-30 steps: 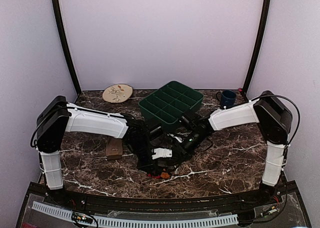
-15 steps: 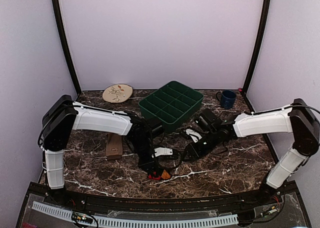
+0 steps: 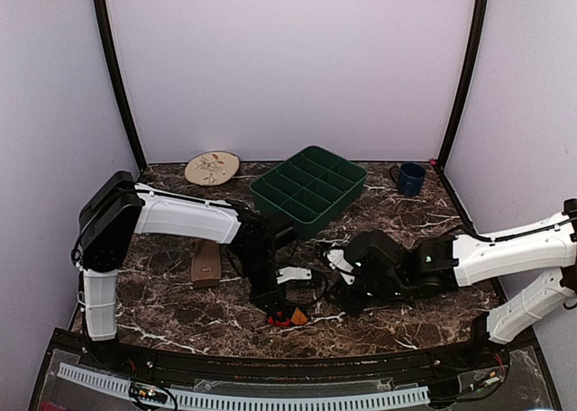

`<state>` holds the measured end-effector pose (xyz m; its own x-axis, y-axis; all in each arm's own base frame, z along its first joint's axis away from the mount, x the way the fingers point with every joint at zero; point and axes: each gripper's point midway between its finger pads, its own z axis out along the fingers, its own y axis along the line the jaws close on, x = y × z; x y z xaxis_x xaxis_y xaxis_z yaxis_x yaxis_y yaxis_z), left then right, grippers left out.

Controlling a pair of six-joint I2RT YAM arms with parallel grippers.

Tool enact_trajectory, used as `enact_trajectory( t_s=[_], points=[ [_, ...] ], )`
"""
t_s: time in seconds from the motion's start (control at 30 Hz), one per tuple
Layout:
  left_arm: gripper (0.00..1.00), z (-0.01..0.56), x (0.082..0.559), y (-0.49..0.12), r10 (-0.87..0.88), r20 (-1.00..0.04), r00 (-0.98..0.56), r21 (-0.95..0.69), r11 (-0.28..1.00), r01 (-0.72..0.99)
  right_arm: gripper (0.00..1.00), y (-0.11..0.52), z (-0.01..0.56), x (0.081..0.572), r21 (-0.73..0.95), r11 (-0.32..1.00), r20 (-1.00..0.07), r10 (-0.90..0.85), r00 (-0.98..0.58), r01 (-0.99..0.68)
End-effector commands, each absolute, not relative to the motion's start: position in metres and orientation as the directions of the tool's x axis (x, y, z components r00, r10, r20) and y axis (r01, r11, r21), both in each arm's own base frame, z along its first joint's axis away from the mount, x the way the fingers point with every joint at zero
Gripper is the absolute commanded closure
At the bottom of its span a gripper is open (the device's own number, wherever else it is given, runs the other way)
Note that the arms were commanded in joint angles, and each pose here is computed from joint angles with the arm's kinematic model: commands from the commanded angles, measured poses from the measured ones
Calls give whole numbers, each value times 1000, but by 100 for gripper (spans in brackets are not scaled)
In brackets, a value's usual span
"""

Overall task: Roll the socks
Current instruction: Roll the sock at the center of the board.

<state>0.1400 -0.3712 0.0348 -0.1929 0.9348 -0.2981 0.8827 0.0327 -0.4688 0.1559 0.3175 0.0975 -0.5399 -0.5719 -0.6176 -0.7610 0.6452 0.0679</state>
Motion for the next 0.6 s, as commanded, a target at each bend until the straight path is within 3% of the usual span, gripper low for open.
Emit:
enact_trajectory(
  t_s=[0.0,0.27,0.57],
  points=[
    [88,6,130,-345,968,-144,-204,-498,107,860,58,322,122,155,-122,648,-718,-580,-384,-752],
    [88,4,130,-345,968,-141,-207,-507,109,855,59,332,125,115,-341,535,-693,-699,-178,-773],
    [88,4,132,-347,966,-146,-215,-513,112,851,60,359,107,60,-552,255,-555,-823,121,-794]
  ],
)
